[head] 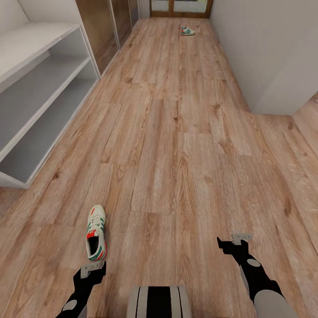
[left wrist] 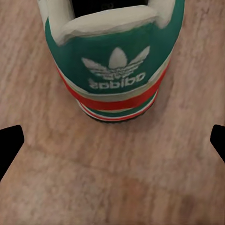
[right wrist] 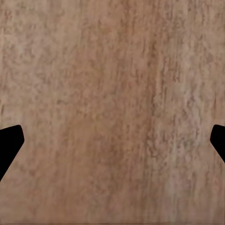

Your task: Pick up the two gym shoes and the two sandals from the corridor floor and place them onto the hallstand (shoe rack) in the corridor, making sure they are on the rack and not on the floor. Arrange them so the two gym shoes are next to each other and the two sandals are next to each other.

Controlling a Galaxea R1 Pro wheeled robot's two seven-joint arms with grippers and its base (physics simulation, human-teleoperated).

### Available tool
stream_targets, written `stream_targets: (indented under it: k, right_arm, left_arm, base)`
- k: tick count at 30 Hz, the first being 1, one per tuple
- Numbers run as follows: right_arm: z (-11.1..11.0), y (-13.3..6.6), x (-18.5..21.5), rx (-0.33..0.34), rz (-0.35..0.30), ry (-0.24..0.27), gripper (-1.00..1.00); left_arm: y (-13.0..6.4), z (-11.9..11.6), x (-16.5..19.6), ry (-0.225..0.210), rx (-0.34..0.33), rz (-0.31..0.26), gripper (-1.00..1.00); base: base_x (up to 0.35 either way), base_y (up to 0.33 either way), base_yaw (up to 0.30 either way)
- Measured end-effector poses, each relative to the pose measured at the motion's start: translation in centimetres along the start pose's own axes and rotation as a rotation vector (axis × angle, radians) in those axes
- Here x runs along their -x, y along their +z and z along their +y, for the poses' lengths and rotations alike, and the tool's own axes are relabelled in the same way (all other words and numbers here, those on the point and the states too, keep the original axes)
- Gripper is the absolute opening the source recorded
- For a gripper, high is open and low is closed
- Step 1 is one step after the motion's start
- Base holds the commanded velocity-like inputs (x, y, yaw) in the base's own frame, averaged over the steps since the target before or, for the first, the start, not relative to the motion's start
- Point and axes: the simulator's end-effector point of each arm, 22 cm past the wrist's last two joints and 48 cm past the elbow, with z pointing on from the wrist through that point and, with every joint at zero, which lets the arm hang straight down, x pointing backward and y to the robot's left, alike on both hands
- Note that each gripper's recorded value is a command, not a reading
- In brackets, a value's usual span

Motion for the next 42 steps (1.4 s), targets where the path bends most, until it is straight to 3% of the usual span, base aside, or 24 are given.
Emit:
stream_targets:
  k: [42]
  right_arm:
    - [0.05,0.01,-0.01,0.001,0.000,-0.001,1.00]
  left_arm:
    - [-0.01,0.32,0.01,-0.007,0.008,-0.001,1.00]
  base:
    - [0.041,0.000,0.000]
